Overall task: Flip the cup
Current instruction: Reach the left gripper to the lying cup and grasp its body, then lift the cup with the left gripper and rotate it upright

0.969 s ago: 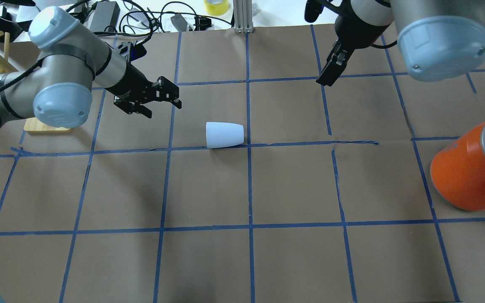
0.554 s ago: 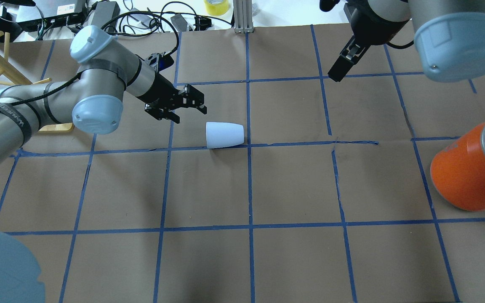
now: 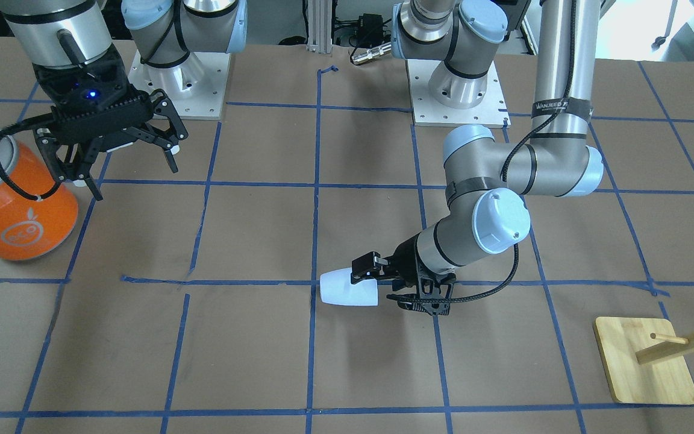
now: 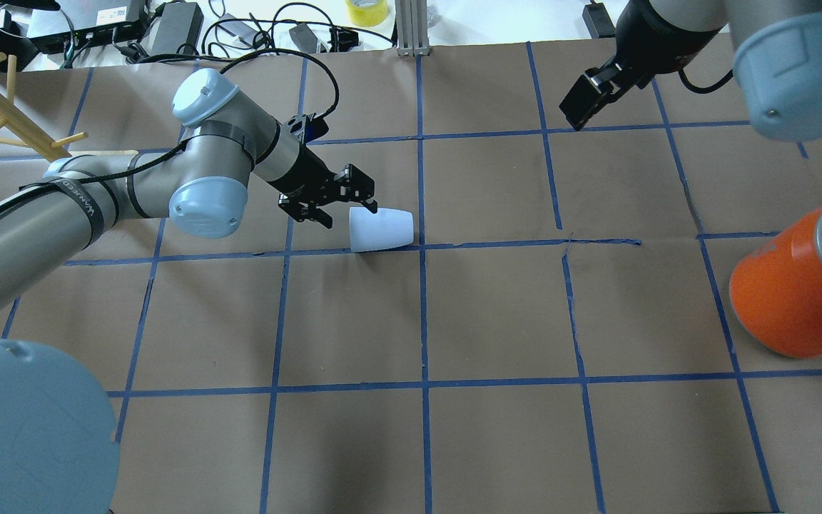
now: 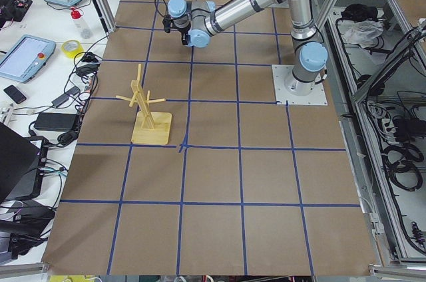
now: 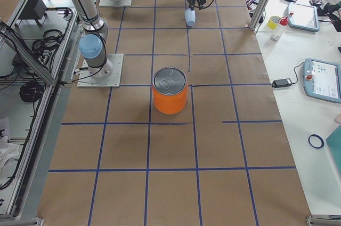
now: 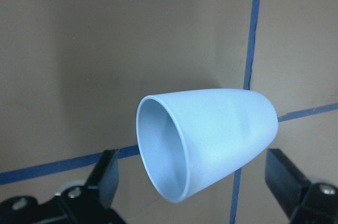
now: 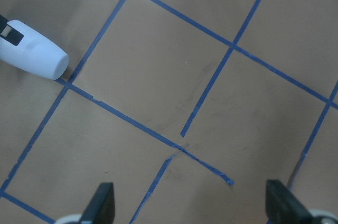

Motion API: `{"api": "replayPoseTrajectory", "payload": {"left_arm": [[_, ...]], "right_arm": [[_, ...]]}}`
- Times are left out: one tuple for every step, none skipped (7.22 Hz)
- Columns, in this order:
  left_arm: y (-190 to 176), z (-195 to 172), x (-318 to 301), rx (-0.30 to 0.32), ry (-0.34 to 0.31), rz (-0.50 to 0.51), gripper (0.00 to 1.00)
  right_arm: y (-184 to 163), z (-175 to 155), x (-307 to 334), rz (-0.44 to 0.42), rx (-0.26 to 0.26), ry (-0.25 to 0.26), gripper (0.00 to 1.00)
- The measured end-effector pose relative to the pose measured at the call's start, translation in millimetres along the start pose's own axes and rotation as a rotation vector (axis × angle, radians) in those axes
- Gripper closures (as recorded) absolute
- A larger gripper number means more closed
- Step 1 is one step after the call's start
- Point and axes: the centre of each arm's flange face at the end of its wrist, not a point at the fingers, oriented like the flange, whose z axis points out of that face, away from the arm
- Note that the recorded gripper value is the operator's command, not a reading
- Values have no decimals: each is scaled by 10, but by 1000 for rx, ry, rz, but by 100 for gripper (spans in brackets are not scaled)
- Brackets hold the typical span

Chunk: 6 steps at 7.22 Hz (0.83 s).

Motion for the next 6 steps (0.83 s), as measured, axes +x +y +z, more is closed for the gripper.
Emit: {"api": "replayPoseTrajectory", "payload": {"left_arm": [[-13,85,-11,-12,15,-4,2],[-26,147,-11,-20,41,-7,18],[-39,178,-8,-20,56,-7,52],[-49,198,-10,-20,63,-7,100],[-55,220,-19,-22,65,-9,100],[-69,209,-10,-19,67,-16,100]], "right_arm": [[73,-60,-17,63,-23,-6,0],[130,-110,-34,138,-44,-3,0],[169,-138,-29,204,-65,16,0],[208,-150,-11,267,-90,43,0],[241,-153,-12,328,-110,53,0],[260,-147,-26,373,-124,47,0]]}}
